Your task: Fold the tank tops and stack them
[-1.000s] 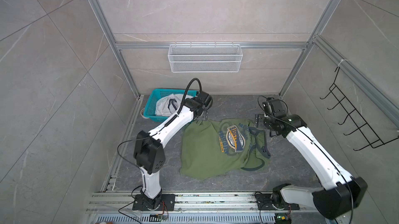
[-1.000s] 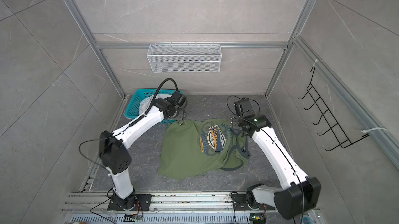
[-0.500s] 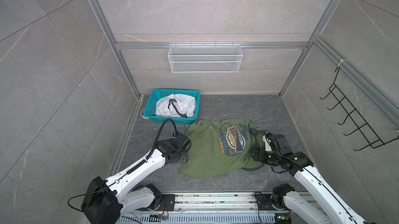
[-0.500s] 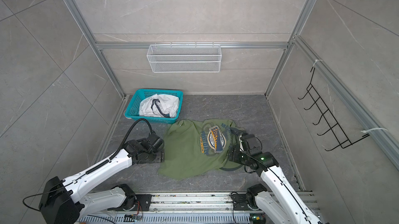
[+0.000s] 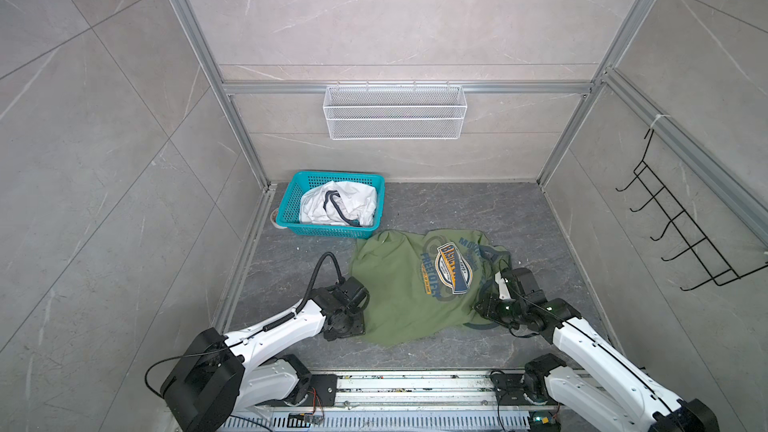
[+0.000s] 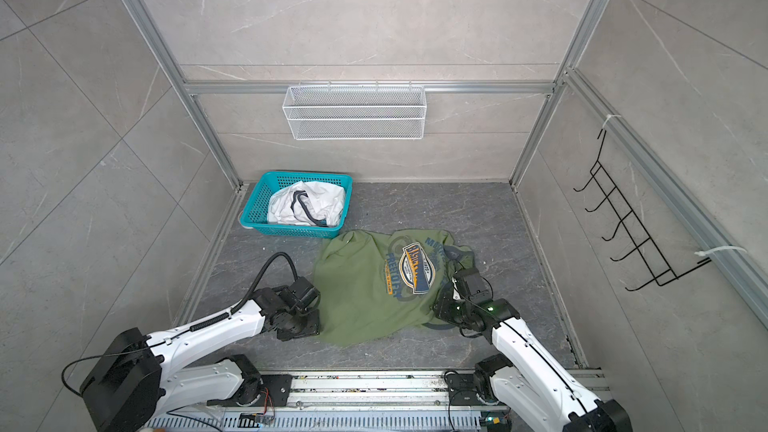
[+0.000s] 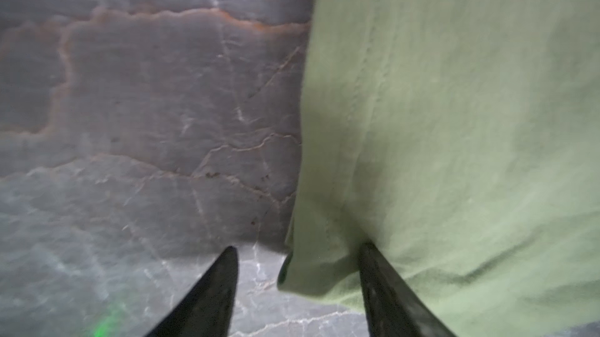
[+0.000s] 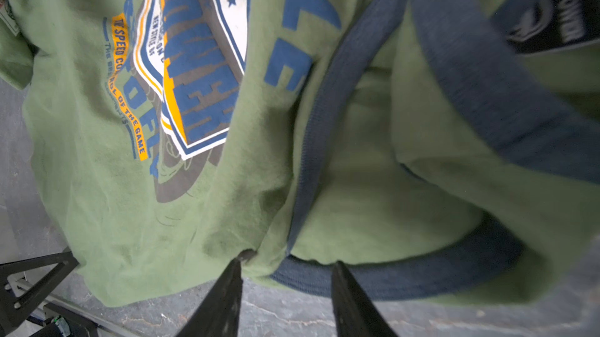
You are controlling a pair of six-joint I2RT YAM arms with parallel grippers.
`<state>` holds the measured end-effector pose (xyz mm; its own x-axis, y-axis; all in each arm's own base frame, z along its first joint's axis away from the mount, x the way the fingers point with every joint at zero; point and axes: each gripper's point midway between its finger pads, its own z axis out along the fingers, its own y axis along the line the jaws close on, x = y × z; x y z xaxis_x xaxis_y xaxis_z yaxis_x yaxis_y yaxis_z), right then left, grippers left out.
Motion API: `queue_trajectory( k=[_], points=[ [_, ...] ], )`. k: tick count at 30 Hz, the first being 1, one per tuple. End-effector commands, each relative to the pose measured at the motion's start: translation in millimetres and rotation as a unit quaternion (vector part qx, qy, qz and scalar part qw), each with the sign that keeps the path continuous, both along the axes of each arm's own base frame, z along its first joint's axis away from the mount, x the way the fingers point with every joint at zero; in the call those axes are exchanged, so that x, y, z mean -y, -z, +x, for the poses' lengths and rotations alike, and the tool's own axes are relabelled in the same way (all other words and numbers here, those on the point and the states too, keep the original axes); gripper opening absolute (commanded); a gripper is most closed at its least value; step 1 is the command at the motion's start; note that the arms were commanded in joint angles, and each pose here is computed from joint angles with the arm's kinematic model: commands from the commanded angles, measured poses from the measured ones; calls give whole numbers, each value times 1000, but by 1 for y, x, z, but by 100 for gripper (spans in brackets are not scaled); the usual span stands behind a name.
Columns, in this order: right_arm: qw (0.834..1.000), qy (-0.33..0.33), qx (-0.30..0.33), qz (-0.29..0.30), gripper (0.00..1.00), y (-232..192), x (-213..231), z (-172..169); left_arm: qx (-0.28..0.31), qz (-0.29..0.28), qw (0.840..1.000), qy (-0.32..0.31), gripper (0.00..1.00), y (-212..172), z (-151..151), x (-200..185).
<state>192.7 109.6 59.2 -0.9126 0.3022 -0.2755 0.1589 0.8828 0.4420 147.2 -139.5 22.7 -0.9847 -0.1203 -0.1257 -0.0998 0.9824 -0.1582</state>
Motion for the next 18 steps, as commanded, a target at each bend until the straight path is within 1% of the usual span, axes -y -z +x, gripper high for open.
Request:
queue_trajectory(
  k=[1, 5, 7, 9, 12, 13, 14, 16, 18],
  points=[
    [1000, -8, 1, 2, 46, 9, -9, 3, 9, -35, 999, -11, 55, 0, 7, 15],
    [1000, -18, -8, 4, 48, 19, -21, 6, 13, -40, 999, -8, 47, 1, 10, 20],
    [1000, -20, -13, -1, 46, 24, -23, 7, 14, -44, 999, -6, 42, 1, 12, 23],
    [1000, -17, -13, -11, 36, 26, -22, 8, 14, -45, 999, -2, 34, 0, 13, 25],
    [999, -14, 6, -33, 18, 21, -18, 9, 22, -48, 999, -1, 20, -4, 17, 27],
    [999, -12, 11, -48, 10, 18, -14, 9, 26, -49, 998, 0, 14, -6, 18, 27],
    [998, -11, 14, -57, 6, 14, -12, 8, 31, -51, 998, 1, 9, -9, 19, 28],
    [997, -12, 23, -70, 0, 5, -9, 7, 39, -53, 998, 5, 0, -14, 22, 29],
    [996, -10, 34, -83, 0, -7, -4, 7, 52, -49, 997, 10, 0, -24, 25, 28]
  ],
)
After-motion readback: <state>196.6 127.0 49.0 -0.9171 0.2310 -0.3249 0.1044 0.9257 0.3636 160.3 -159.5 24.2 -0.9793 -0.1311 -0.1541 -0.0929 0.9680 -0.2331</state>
